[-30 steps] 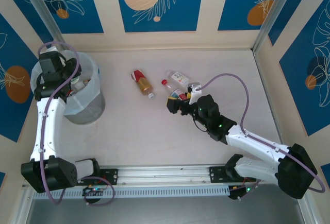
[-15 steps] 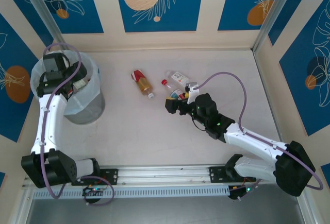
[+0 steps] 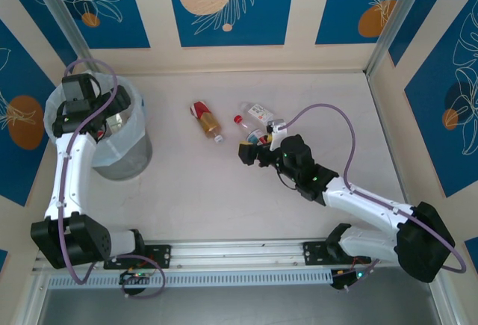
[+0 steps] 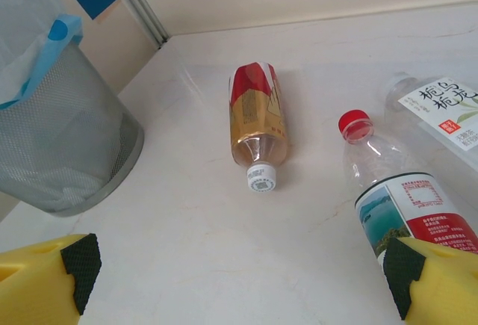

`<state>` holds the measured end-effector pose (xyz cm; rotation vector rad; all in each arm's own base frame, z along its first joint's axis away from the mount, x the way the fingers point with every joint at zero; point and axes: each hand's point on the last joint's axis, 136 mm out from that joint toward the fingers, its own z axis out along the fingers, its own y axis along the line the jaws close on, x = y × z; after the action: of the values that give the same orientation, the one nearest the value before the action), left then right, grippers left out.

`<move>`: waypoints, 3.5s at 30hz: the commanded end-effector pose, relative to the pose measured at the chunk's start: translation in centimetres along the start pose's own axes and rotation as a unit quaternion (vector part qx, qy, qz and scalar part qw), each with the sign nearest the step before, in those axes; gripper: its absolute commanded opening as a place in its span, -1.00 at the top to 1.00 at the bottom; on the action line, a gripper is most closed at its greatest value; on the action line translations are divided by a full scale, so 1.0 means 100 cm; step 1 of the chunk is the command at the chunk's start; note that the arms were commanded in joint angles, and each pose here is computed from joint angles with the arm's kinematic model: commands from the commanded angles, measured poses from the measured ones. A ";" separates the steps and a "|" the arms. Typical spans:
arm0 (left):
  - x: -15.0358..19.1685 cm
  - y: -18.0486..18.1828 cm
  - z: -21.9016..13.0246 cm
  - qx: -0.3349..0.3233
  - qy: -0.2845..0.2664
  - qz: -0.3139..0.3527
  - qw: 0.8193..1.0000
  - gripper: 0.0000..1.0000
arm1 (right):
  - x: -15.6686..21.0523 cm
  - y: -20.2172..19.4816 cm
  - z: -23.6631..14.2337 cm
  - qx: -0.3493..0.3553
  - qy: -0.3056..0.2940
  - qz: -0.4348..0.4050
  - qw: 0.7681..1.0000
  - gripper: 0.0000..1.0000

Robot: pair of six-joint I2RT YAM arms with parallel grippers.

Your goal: Put the plastic bottles in the bin

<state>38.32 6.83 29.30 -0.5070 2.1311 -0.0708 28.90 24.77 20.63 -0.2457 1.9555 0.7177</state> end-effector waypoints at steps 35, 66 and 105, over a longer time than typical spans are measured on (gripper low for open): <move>0.020 -0.157 -0.096 0.270 -0.029 0.068 0.960 -0.98 | 0.062 -0.117 0.016 0.162 0.271 -0.017 0.949 -0.99; 0.052 -0.149 -0.084 0.263 0.021 0.080 0.961 -0.98 | 0.126 -0.138 0.067 0.192 0.400 -0.038 0.895 -0.73; 0.057 -0.157 -0.071 0.264 0.055 0.040 0.962 -0.98 | 0.068 -0.091 0.052 0.129 0.293 -0.081 0.944 0.00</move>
<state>35.02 -10.15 31.86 -0.0902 2.1346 -0.5820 33.66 20.79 7.72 -0.4945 2.6015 0.2227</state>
